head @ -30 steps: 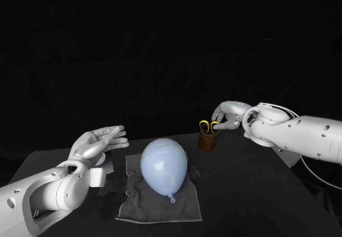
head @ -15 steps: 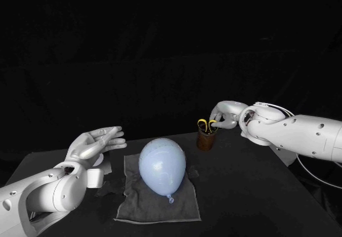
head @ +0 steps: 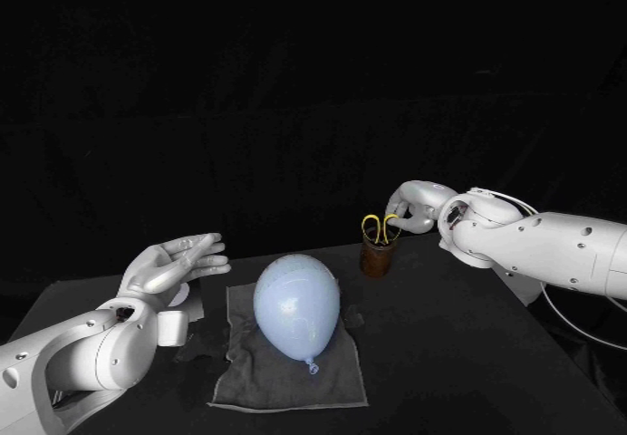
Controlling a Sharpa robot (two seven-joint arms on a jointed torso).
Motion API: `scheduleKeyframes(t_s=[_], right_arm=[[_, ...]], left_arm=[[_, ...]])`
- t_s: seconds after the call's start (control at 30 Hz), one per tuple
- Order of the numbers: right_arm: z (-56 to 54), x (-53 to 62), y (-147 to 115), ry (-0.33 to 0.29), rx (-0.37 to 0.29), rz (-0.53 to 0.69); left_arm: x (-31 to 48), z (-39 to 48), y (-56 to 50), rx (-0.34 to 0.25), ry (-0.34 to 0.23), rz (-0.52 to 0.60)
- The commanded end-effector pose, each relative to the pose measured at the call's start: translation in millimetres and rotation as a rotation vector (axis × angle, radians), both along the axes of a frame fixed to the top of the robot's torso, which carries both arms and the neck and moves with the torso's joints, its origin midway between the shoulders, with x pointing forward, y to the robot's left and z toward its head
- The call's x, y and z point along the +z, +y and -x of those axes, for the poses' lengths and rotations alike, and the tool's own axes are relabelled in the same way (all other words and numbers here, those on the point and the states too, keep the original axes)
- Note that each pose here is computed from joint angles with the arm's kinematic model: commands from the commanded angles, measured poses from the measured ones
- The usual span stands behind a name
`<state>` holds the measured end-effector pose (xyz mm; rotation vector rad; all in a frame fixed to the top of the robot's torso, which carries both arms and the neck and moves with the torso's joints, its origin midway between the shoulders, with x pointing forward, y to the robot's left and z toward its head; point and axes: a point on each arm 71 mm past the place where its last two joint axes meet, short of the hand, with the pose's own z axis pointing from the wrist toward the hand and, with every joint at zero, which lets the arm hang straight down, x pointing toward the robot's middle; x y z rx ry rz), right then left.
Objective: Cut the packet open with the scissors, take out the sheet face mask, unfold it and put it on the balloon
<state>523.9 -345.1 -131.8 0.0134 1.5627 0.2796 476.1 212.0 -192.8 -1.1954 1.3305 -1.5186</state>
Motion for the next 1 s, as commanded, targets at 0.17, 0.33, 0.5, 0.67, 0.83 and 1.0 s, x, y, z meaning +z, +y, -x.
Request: scheduleKeyframes(t_s=[0.17,0.33,0.5,0.67,0.83,1.0], right_arm=[[3.9,14.2,0,-0.165,-0.039,-0.085],[5.7,22.5,0,-0.203,-0.051,-0.121],[6.8,36.7,-1,-0.220,-0.061,-0.142],[5.6,60.3,1,-0.204,-0.067,-0.136],[4.5,88.0,11,-0.209,-0.064,-0.137],[-3.9,103.1,24,-0.255,-0.105,-0.186]], left_arm=[[0.4,-1.0,-1.1,-0.005,0.006,0.015],[0.1,-1.5,-0.9,-0.005,0.007,0.016],[-0.4,-2.3,-1.3,-0.005,0.007,0.017],[-0.7,-3.1,-2.3,-0.007,0.006,0.019],[-0.9,-6.6,0.7,-0.004,-0.010,0.030],[-2.7,-12.9,5.9,0.002,-0.020,0.039]])
